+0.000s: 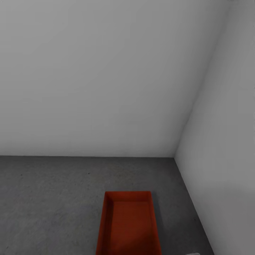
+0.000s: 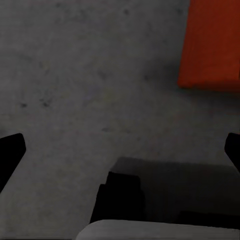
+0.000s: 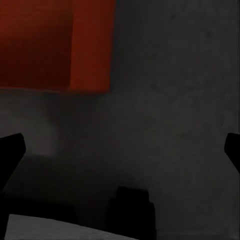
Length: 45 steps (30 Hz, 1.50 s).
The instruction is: Move the two storage containers from the living room to the garage. In the garage, place one container on the floor and stack the other container on top of it (either order is fine).
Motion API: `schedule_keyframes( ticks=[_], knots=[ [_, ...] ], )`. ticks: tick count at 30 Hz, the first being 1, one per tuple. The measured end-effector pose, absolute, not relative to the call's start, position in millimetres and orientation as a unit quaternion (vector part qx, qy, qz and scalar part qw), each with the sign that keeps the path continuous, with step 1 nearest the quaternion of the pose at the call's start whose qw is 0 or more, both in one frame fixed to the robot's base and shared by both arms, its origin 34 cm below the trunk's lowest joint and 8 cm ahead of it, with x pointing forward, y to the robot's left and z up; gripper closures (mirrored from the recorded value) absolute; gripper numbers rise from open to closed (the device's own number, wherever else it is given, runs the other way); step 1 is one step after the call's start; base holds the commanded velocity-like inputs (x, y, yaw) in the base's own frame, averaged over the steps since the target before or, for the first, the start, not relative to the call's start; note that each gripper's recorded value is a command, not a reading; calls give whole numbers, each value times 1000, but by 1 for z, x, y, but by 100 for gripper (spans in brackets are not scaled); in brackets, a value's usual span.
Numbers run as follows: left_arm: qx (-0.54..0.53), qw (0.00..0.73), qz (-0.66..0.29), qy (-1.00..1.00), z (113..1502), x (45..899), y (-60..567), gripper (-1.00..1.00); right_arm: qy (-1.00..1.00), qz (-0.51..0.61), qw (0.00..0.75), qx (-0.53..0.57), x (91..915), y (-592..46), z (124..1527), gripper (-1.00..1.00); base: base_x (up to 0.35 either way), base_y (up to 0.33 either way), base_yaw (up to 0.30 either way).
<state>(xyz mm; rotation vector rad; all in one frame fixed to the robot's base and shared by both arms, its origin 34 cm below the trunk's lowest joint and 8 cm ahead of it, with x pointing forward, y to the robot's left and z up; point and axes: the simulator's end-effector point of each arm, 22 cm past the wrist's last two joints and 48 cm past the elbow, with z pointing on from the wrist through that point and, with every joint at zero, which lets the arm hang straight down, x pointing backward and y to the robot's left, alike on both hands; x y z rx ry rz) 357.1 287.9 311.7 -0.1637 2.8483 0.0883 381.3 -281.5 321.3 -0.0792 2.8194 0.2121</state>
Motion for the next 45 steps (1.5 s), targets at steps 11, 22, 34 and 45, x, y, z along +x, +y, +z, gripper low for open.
schedule_keyframes(
  ticks=[11,22,34,45],
  knots=[
    [-55,144,40,987,332,326,298,-100,987,35,153,-23,353,-300,337,-100,-209,0,0],
    [-55,138,39,988,352,318,295,-100,988,32,152,-24,354,-301,358,-100,-335,0,0],
    [-55,137,38,988,374,319,293,-100,988,32,152,-24,356,-301,381,-100,-337,0,0],
    [-55,136,37,988,395,321,292,-100,988,32,151,-24,358,-301,402,-100,-236,0,0]
  ],
)
